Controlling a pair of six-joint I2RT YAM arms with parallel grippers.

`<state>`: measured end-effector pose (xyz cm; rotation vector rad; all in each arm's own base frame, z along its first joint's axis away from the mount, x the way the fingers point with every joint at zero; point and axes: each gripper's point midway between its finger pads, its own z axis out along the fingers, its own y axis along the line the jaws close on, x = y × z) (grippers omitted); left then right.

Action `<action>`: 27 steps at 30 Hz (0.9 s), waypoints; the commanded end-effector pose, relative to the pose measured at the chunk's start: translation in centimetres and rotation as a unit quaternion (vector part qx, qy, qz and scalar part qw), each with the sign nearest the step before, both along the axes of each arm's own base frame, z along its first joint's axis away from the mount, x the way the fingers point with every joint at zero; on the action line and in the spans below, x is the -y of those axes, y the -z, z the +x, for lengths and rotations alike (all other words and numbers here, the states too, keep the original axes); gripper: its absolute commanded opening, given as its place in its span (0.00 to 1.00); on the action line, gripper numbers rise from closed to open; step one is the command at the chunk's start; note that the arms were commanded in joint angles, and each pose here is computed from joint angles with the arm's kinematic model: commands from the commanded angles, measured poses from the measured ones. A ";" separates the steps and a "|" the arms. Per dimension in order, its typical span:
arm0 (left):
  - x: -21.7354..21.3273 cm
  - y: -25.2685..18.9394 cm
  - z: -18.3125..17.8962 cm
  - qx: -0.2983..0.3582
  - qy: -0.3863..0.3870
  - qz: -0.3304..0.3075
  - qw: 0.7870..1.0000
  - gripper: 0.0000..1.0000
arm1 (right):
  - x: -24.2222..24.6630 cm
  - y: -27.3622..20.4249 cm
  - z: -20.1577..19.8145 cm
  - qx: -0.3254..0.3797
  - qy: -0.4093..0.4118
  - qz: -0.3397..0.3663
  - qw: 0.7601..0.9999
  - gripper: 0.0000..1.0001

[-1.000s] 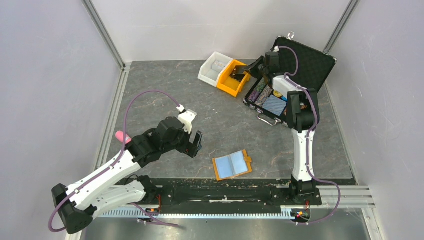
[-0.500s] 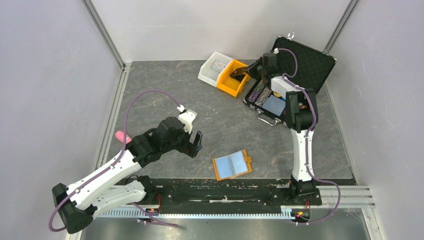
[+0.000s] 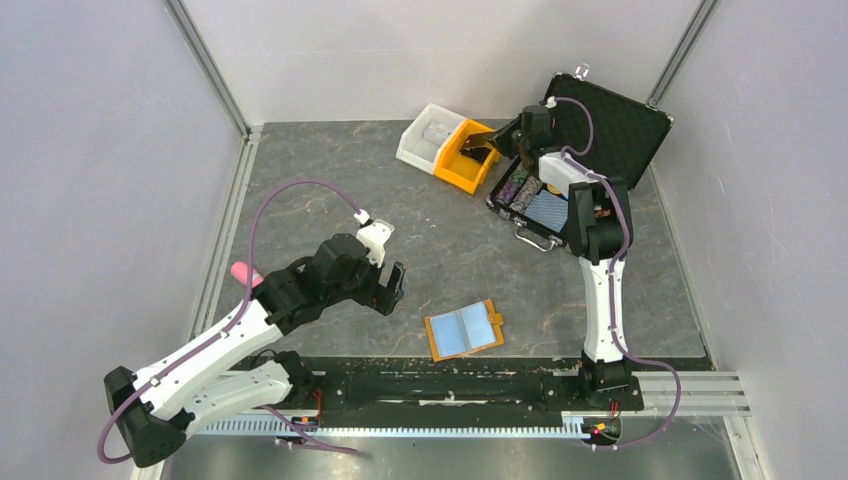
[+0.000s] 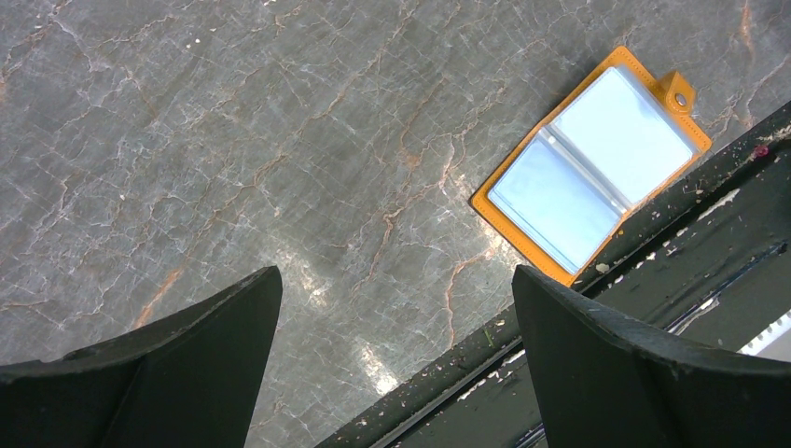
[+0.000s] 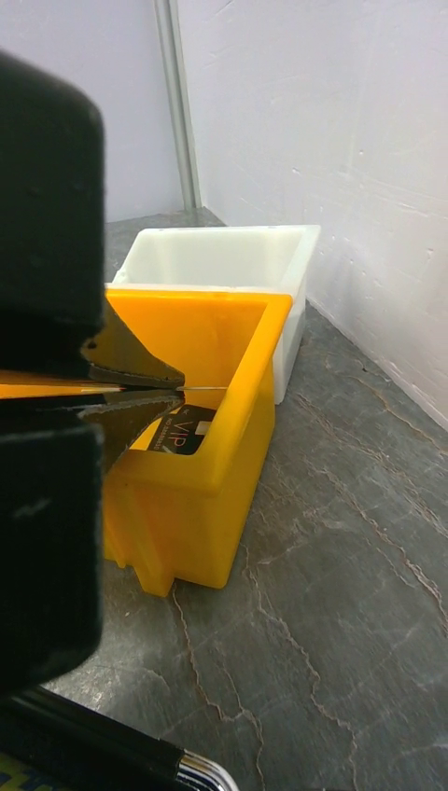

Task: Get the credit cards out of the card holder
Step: Place the credit card in the storage box.

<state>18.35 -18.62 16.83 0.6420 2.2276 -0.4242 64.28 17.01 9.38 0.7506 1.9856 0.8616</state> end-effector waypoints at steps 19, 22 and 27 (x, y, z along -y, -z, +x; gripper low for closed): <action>0.0 -1.2 0.5 0.026 0.014 0.004 1.000 1.00 | 0.6 -1.4 1.4 0.023 0.055 -0.018 0.998 0.11; 0.0 -1.2 0.5 0.026 0.014 0.004 1.000 1.00 | 0.7 -2.0 1.4 0.027 0.056 -0.019 0.998 0.13; 0.0 -1.3 0.5 0.027 0.014 0.003 1.000 1.00 | 1.2 -2.5 1.6 0.031 0.068 -0.025 0.997 0.15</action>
